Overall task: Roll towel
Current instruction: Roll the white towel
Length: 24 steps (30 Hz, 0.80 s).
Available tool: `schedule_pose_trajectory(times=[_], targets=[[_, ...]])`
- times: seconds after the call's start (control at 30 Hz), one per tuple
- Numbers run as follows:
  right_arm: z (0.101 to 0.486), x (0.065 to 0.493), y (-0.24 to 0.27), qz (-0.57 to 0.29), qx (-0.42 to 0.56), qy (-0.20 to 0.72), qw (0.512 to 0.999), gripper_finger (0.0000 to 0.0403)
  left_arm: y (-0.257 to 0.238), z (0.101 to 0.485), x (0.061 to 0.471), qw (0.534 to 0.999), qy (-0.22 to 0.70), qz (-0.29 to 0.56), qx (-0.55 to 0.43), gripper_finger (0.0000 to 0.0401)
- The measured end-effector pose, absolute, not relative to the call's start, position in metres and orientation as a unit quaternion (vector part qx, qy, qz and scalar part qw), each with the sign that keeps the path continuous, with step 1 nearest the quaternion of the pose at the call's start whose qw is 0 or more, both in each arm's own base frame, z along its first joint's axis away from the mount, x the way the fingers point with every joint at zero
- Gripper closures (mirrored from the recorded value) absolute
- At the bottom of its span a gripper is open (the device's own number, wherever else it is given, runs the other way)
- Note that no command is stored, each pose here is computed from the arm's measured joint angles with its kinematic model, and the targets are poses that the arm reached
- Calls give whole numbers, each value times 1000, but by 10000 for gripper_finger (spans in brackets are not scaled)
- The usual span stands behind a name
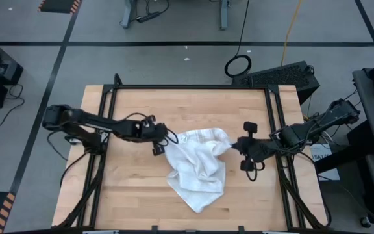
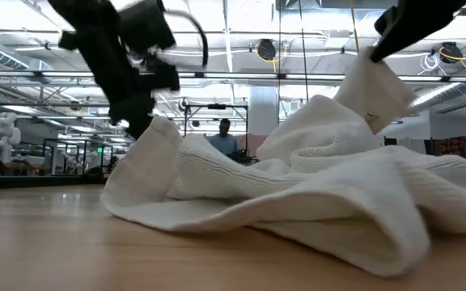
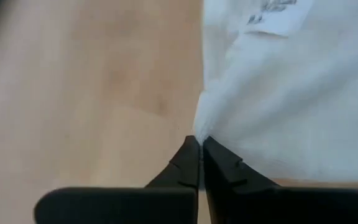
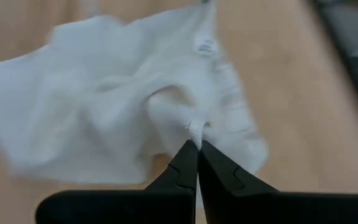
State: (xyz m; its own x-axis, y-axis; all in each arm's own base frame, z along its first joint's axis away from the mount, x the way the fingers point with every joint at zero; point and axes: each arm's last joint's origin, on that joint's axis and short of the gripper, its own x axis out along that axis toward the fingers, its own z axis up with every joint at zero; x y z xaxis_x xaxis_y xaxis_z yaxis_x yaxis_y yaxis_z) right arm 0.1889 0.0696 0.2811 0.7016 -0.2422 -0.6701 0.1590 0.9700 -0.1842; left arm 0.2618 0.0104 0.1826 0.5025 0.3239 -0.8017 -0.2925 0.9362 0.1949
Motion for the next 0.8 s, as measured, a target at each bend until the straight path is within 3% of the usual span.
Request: schedule_pose_trajectory(times=[0.2,0.33,0.43,0.6,0.8], targets=[[293,193,59,-260,-181,286,904,403,4,269,250,914,309,241,107,396],[308,200,50,-360,-275,243,858,403,1,326,236,920,163,311,176,397],[322,206,46,-409,-300,220,833,403,-3,358,222,931,62,294,207,398],[356,205,67,-315,-259,155,900,403,-26,396,195,968,-88,148,182,398],[389,191,102,-126,-158,84,976,403,-59,411,178,974,-156,-44,158,399]])
